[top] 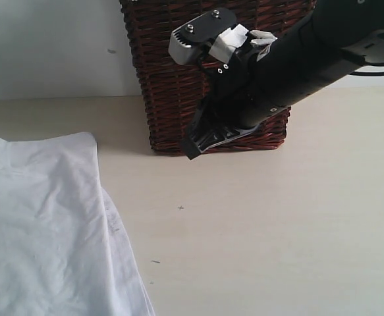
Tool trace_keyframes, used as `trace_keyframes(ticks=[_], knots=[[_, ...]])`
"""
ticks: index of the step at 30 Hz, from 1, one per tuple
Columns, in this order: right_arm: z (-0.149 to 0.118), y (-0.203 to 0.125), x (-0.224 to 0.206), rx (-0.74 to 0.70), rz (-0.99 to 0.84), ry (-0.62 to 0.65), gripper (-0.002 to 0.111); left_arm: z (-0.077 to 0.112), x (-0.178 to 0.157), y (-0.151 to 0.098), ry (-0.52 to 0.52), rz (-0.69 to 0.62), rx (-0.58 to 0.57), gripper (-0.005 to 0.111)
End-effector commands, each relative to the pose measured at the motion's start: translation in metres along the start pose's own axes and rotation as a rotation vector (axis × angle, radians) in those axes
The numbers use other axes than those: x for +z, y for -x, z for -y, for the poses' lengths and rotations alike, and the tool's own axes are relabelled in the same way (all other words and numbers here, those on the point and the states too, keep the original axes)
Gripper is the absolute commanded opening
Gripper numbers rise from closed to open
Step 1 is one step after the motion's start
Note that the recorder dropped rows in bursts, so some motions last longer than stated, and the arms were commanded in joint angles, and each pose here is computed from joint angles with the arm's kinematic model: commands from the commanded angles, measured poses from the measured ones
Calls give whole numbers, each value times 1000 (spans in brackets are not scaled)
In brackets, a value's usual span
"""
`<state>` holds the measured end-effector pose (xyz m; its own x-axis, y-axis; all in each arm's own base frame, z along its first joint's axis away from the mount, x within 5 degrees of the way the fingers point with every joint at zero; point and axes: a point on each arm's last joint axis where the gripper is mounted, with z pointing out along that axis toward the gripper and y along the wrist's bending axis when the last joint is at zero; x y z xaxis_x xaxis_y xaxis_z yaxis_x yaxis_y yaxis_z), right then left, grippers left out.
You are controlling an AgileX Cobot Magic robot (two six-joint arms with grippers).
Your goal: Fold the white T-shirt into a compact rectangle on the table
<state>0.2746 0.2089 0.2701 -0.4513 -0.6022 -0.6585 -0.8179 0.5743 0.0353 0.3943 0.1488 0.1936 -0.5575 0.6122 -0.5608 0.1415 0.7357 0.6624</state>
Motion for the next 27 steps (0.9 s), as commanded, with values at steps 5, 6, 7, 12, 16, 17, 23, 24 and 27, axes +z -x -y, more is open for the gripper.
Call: trace_keyframes(ticks=[5,6,7,12,16,17,23,24,27], knots=[[0,-1,-3,-2,-2,4,0,25,24,-19,-67,-52,-44,77],[0,-1,-3,-2,-4,6,0,26,25,-20,-73,-60,-55,79],[-1,-1,-3,-2,-6,8,0,28,25,-22,-85,-76,-84,78],[-1,-1,-3,-2,-7,9,0,21,15,-16,-77,-102,-319,53],[2,3,-1,17,38,-15,0,11,-4,-7,-90,-141,-412,14],[3,3,1,34,48,-21,0,9,-10,-6,-106,-169,-412,2],[6,-3,36,98,31,27,0,20,-30,-18,-263,-420,-478,0],[2,-4,44,89,19,53,0,23,-32,-19,-287,-455,-504,0],[-9,-6,66,71,-42,120,0,33,-37,-20,-342,-504,-549,0]])
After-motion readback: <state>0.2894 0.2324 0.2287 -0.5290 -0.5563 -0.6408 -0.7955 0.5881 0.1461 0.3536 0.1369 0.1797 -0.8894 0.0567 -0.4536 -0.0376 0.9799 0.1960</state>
